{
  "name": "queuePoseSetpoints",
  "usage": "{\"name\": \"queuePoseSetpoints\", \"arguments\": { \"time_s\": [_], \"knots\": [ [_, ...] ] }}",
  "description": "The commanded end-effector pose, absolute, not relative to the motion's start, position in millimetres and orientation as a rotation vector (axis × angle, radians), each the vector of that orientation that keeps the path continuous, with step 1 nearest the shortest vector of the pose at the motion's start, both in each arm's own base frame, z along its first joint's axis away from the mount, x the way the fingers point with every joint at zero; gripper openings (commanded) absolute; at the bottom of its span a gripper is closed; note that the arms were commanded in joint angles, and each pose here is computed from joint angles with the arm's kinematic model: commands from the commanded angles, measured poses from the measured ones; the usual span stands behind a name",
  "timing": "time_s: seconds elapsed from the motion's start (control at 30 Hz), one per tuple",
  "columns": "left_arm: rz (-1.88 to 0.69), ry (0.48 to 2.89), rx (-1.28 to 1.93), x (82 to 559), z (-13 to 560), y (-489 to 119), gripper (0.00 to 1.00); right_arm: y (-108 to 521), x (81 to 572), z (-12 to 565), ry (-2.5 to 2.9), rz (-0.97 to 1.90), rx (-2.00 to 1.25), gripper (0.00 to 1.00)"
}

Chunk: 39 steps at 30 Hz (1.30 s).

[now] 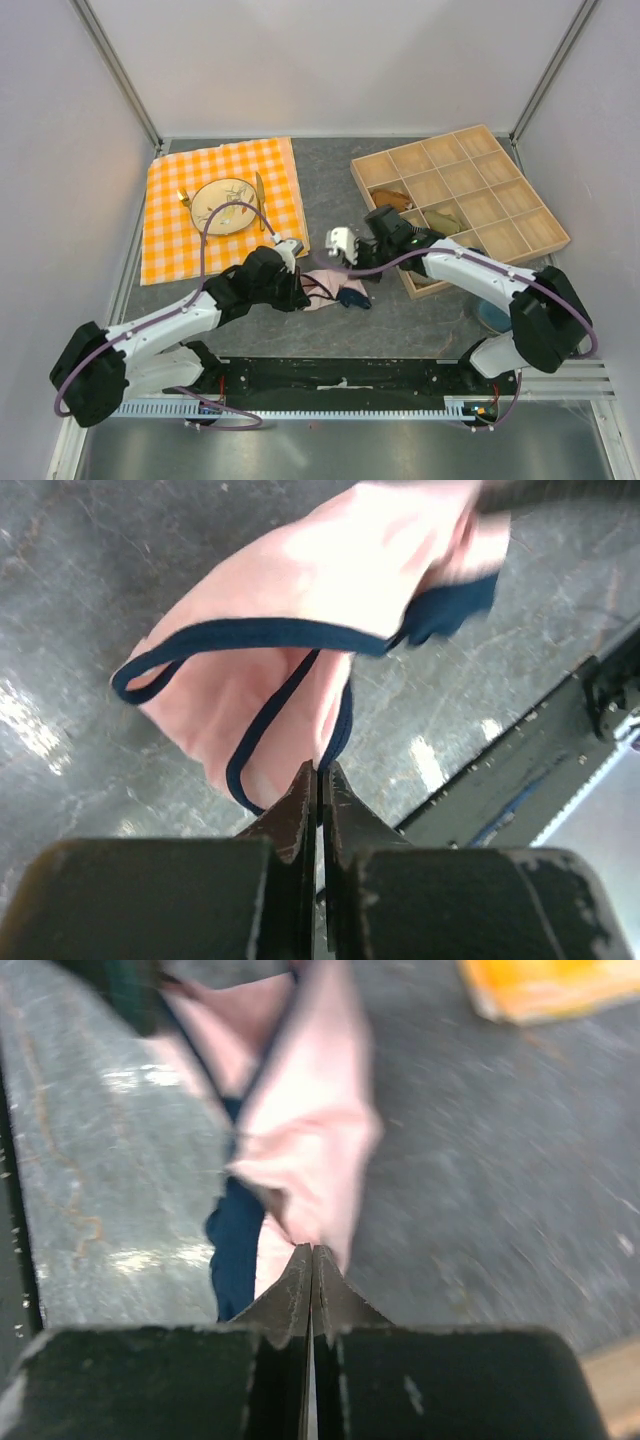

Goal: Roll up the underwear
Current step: Flatten out the underwear at the center of the board.

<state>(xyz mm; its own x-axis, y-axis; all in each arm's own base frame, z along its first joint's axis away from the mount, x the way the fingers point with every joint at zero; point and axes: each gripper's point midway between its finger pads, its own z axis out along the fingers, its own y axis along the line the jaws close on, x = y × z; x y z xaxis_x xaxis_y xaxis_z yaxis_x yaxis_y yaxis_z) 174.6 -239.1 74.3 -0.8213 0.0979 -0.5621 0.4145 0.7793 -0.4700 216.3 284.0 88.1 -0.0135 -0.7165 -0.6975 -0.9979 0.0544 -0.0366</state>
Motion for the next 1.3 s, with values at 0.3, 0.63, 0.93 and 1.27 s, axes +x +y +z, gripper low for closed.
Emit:
{"name": "queuePoseSetpoints", "arguments": {
  "time_s": [0.3,0.63,0.93,1.27],
  "knots": [
    [-1.216,2.603,0.386,76.9,77.2,-241.0,0.02,224.7,314.7,97.1,2.092,0.420,-1.137,0.03],
    [-1.224,2.707,0.449,52.4,48.1,-240.2,0.02,226.7,292.5,107.7,1.999,0.485,-1.323,0.55],
    [-1.245,2.649,0.455,58.0,57.0,-246.2,0.13,267.4,215.3,95.4,1.836,0.874,-1.658,0.69],
    [-0.979,2.182,0.679,131.0,129.4,-257.8,0.50,265.2,215.7,110.2,1.882,1.056,-1.553,0.81]
  ]
}}
